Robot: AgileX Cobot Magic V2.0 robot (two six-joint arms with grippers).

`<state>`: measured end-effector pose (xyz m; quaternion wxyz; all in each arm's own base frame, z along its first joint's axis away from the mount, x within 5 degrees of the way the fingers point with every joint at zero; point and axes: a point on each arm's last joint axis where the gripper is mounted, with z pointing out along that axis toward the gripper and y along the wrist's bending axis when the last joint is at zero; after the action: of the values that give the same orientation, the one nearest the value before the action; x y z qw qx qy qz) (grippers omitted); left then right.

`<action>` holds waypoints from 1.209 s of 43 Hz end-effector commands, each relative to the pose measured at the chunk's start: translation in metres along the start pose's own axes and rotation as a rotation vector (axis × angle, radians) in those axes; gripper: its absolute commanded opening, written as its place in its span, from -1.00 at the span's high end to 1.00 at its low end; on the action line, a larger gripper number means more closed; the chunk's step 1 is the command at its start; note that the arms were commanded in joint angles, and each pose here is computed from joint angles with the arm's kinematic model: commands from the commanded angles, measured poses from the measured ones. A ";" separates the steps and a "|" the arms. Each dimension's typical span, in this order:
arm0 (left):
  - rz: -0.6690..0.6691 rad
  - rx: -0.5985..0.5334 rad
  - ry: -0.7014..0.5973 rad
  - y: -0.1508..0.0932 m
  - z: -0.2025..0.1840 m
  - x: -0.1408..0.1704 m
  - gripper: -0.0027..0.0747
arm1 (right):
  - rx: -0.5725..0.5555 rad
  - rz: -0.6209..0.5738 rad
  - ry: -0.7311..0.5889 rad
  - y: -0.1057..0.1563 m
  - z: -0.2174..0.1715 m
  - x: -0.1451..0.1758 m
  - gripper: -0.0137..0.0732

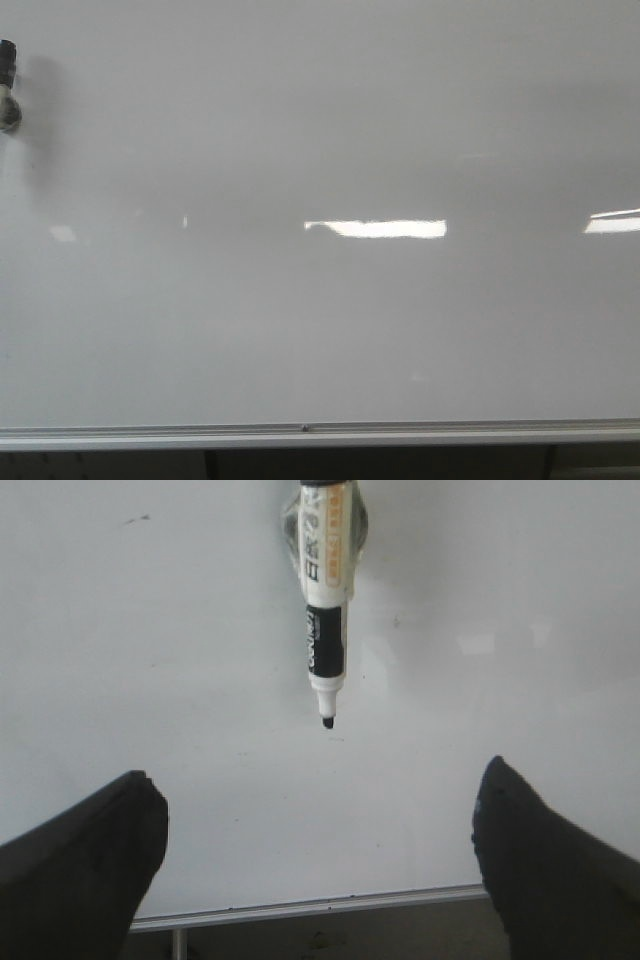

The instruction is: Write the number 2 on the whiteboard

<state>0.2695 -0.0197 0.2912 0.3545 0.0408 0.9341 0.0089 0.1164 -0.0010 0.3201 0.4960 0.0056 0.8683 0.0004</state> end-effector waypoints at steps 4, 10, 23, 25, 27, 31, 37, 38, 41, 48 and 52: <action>-0.014 0.006 -0.123 0.000 0.012 -0.026 -0.62 | 0.003 -0.007 -0.083 0.000 -0.004 -0.014 -0.76; -0.012 0.012 -0.160 -0.002 0.028 -0.032 -0.62 | 0.003 -0.007 -0.083 0.000 -0.004 -0.014 -0.76; -0.009 0.022 -0.211 -0.004 0.049 -0.037 -0.62 | 0.003 -0.007 -0.083 0.000 -0.004 -0.014 -0.76; -0.009 0.023 -0.217 -0.004 0.052 -0.037 -0.62 | 0.003 -0.007 -0.083 0.000 -0.004 -0.014 -0.76; -0.008 0.024 -0.217 -0.004 0.056 -0.037 -0.62 | 0.003 -0.007 -0.083 0.000 -0.004 -0.014 -0.76; -0.008 0.026 -0.221 -0.005 0.061 -0.037 -0.62 | 0.003 -0.007 -0.083 0.000 -0.004 -0.014 -0.76; -0.007 0.026 -0.212 -0.005 0.067 -0.036 -0.61 | 0.003 -0.007 -0.083 0.000 -0.004 -0.014 -0.76; -0.007 0.026 -0.210 -0.005 0.067 -0.036 -0.59 | 0.003 -0.007 -0.083 0.000 -0.004 -0.014 -0.76; -0.007 0.027 -0.208 -0.005 0.068 -0.035 -0.47 | 0.003 -0.007 -0.083 0.000 -0.004 -0.014 -0.76; -0.007 0.027 -0.222 -0.005 0.068 -0.037 0.04 | 0.003 -0.007 -0.083 0.000 -0.004 -0.014 -0.76; -0.007 0.028 -0.234 -0.005 0.068 -0.038 0.24 | 0.003 -0.007 -0.083 0.000 -0.004 -0.014 -0.76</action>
<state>0.3373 -0.0281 0.2381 0.3953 0.0476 0.9173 -0.0033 0.1163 -0.0009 0.3200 0.4953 0.0056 0.8687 0.0004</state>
